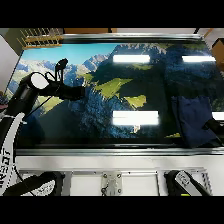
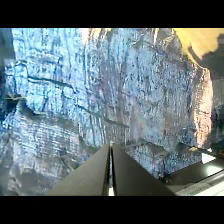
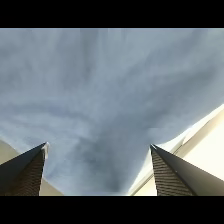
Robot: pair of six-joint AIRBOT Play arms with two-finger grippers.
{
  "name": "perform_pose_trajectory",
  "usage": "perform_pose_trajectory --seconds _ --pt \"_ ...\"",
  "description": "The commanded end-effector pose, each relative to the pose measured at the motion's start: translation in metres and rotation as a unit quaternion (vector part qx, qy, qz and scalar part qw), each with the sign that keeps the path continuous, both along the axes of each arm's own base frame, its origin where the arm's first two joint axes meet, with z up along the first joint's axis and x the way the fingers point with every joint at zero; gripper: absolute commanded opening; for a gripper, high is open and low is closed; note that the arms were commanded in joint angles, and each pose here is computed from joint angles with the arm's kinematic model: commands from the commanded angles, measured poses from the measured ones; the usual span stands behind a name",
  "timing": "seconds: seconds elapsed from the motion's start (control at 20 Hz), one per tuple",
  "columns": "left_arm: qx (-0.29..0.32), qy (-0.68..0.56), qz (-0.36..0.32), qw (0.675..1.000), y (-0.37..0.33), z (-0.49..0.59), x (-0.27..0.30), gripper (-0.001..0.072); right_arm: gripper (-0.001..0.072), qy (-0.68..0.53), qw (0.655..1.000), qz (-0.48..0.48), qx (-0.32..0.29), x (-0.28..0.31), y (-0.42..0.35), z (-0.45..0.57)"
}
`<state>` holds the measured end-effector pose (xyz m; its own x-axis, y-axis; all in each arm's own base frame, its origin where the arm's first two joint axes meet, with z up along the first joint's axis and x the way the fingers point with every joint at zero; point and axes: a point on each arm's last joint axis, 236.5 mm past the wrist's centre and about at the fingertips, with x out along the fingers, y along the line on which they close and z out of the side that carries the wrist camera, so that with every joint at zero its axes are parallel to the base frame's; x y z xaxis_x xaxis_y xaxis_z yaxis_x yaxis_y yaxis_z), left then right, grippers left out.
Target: Fold the clothes and pants, and hang the long-sleeved shirts on hangers.
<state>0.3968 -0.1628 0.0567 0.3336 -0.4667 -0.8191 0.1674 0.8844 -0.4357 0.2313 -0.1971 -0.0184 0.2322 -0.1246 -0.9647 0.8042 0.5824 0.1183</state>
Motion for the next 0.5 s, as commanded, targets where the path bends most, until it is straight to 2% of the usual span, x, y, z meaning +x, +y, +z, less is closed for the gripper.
perform_pose_trajectory --seconds 0.0,0.1,0.15,0.3,0.45 --pt "0.001 0.000 -0.002 1.000 0.000 0.000 -0.001 0.0009 0.0720 -0.066 0.991 0.072 -0.096 0.021 -0.014 0.070" --pt "0.001 0.000 -0.001 1.000 0.000 0.000 0.000 0.0009 0.0720 -0.166 0.965 0.156 -0.126 0.059 0.023 0.122" --pt "0.001 0.000 -0.001 1.000 0.000 0.000 0.000 0.0009 0.0720 -0.207 0.952 0.194 -0.116 0.074 0.053 0.138" --pt "0.001 -0.004 0.000 1.000 0.000 0.001 0.002 0.0009 0.0720 -0.279 0.898 0.338 -0.043 0.104 0.166 0.158" --pt "0.001 -0.005 0.002 1.000 0.002 0.001 0.003 0.0009 0.0720 -0.271 0.841 0.469 -0.002 0.104 0.259 0.147"
